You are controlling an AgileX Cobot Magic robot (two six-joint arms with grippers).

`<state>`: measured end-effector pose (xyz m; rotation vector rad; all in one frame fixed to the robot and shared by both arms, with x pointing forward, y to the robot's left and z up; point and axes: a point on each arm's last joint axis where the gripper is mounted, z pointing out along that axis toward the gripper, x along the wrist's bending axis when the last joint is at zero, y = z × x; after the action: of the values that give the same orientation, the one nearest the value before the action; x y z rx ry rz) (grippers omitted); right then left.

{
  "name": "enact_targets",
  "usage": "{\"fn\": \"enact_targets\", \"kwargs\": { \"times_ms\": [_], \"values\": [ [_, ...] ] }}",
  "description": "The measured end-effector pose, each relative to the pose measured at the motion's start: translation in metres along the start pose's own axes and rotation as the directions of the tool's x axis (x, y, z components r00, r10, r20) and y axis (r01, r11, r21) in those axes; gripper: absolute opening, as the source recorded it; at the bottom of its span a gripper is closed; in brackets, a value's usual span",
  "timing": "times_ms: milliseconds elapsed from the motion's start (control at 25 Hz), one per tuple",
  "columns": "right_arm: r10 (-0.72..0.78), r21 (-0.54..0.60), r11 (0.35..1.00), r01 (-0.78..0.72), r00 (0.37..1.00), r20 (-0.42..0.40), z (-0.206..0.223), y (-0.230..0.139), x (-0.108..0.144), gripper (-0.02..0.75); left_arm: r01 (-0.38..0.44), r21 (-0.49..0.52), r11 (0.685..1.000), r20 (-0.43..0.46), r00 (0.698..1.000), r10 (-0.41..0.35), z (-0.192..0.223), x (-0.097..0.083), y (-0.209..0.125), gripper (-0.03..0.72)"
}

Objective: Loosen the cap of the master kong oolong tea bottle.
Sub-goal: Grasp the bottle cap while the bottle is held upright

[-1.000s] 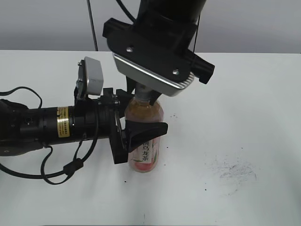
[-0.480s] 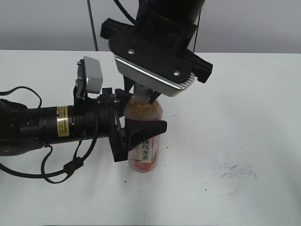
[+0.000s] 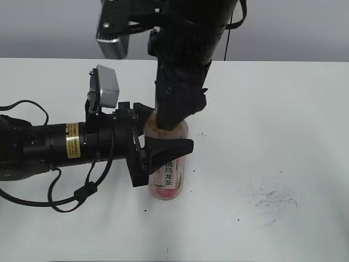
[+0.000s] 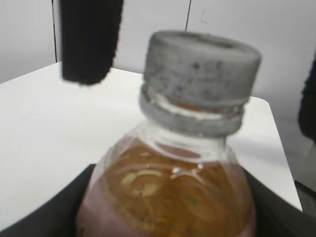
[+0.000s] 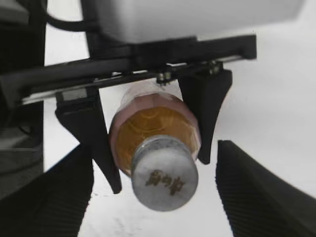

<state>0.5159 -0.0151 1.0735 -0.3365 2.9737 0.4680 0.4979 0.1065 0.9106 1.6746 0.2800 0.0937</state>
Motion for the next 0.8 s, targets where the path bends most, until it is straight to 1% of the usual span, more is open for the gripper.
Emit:
{"fn": "enact_targets", "kwargs": {
  "times_ms": [40, 80, 160, 280, 480, 560, 640, 800],
  "values": [
    [0.095, 0.004, 0.995, -0.095, 0.995, 0.003, 0.0000, -0.0004, -0.0002, 0.577, 0.000, 0.000, 1.000, 0.000, 1.000, 0.000, 0.0000, 0.0000, 0.0000, 0.448],
    [0.210, 0.008, 0.978, -0.210, 0.978, 0.007, 0.0000, -0.0008, -0.0004, 0.577, 0.000, 0.000, 1.000, 0.000, 1.000, 0.000, 0.0000, 0.0000, 0.0000, 0.448],
    [0.410, 0.006, 0.912, -0.410, 0.912, 0.008, 0.0000, -0.0008, -0.0004, 0.578, 0.000, 0.000, 1.000, 0.000, 1.000, 0.000, 0.0000, 0.0000, 0.0000, 0.448],
    [0.594, 0.001, 0.805, -0.594, 0.805, 0.001, 0.0000, -0.0001, 0.0000, 0.577, 0.000, 0.000, 1.000, 0.001, 1.000, 0.000, 0.0000, -0.0001, 0.0000, 0.448],
    [0.750, -0.001, 0.661, -0.750, 0.661, -0.006, 0.0000, 0.0005, 0.0002, 0.576, 0.000, 0.000, 1.000, 0.001, 1.000, 0.000, 0.0000, -0.0001, 0.0000, 0.448],
    [0.790, 0.000, 0.613, -0.790, 0.613, 0.001, 0.0000, -0.0001, 0.0000, 0.557, 0.000, 0.000, 1.000, 0.001, 1.000, 0.000, 0.0000, -0.0001, 0.0000, 0.448],
    [0.806, 0.001, 0.593, -0.806, 0.593, 0.008, 0.0000, -0.0007, -0.0004, 0.520, 0.000, 0.000, 1.000, 0.001, 1.000, 0.000, 0.0000, -0.0001, 0.0000, 0.448],
    [0.813, 0.002, 0.583, -0.813, 0.583, 0.013, 0.0000, -0.0010, -0.0005, 0.433, 0.000, 0.000, 1.000, 0.001, 1.000, 0.000, 0.0000, -0.0001, 0.0000, 0.448]
  ]
}}
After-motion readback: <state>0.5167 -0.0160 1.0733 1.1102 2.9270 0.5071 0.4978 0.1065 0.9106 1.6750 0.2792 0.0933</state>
